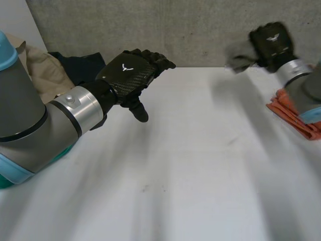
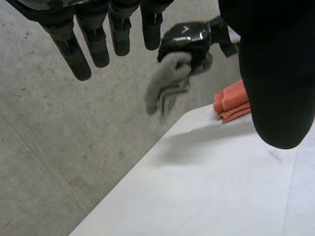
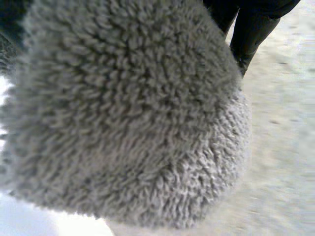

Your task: Fold the laundry.

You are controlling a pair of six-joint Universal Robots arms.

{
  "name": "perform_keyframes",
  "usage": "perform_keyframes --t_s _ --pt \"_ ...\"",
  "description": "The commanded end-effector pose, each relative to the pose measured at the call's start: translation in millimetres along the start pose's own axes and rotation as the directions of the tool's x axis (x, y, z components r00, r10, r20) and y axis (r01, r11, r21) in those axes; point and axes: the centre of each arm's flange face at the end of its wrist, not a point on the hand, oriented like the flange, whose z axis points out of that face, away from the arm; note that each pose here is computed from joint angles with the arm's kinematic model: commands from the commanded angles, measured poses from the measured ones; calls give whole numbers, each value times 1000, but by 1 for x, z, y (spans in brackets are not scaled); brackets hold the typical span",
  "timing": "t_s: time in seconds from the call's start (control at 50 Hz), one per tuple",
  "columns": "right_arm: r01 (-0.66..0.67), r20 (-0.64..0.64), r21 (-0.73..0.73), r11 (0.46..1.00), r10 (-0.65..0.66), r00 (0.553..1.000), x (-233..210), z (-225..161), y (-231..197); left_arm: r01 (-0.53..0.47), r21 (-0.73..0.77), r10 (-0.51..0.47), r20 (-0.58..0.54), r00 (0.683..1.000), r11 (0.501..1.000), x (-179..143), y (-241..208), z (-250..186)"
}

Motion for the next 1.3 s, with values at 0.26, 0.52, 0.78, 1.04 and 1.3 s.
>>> perform_keyframes --t_s 0.26,0.52,0.78,1.04,1.3 --pt "-217 9 73 973 217 976 168 -67 148 4 -16 -4 -8 1000 1000 3 6 2" --pt "-251 88 -63 966 256 963 159 -132 220 11 -53 -9 34 999 999 0 16 4" --pt "-264 -11 -92 960 264 964 190 -152 176 5 -39 -3 35 999 999 1 10 2" --pt "-168 -216 -275 947 109 970 264 -224 81 -5 -8 5 44 999 1000 -1 -2 -1" --pt "168 -483 -549 819 -475 736 315 -199 12 -39 34 33 175 984 999 -36 -19 -3"
